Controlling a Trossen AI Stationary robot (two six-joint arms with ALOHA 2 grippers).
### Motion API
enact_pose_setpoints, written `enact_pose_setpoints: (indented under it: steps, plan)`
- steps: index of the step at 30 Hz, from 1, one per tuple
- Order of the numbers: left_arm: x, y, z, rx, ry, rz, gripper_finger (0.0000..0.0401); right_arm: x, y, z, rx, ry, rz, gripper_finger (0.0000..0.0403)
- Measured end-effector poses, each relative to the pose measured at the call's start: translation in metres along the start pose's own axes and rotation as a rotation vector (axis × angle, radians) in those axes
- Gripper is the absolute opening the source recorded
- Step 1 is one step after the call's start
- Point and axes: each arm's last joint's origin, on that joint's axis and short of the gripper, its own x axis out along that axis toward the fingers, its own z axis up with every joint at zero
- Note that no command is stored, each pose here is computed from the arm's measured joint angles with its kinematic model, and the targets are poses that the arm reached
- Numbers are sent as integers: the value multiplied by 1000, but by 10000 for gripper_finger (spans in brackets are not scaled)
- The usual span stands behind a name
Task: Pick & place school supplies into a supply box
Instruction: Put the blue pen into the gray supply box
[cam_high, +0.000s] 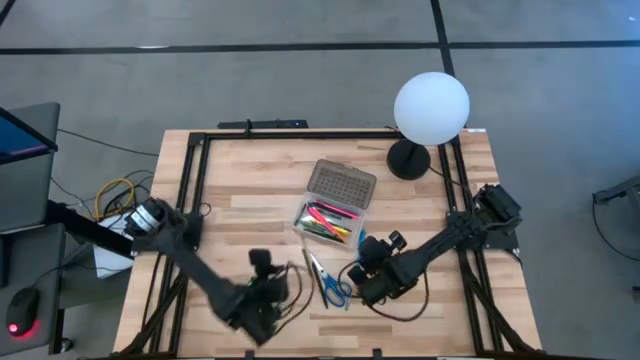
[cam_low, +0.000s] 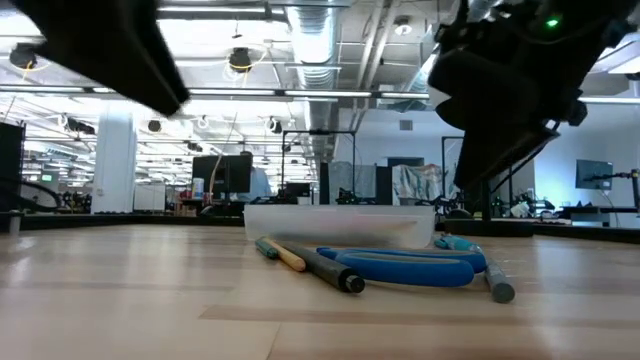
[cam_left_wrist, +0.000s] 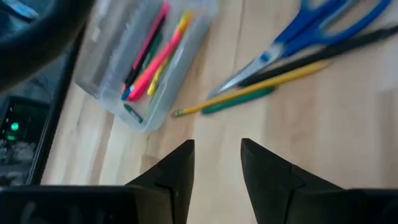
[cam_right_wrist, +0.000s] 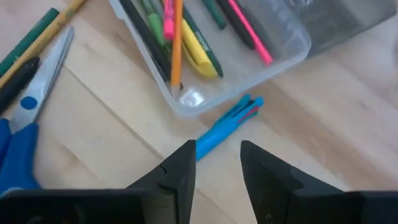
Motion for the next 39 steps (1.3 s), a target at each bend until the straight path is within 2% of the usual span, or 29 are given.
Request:
enact_pose_setpoints:
  steps: [2, 6, 12, 25, 39]
  plan:
    - [-15, -9, -7, -40, -76, 10, 126, 3, 1, 3, 22, 29, 13, 118]
    - [-39, -23, -19, -32, -198, 11, 126, 9, 4, 7, 33, 85, 50, 118]
    - [-57, -31, -31, 0, -285, 9, 126, 11, 9, 13, 37, 68, 101, 118]
    - [-59, -33, -32, -8, -288, 2, 125, 43, 17, 0, 12, 131, 29, 118]
    - [-59, -33, -32, -9, -283, -2, 125, 41, 11, -9, 71, 233, -37, 118]
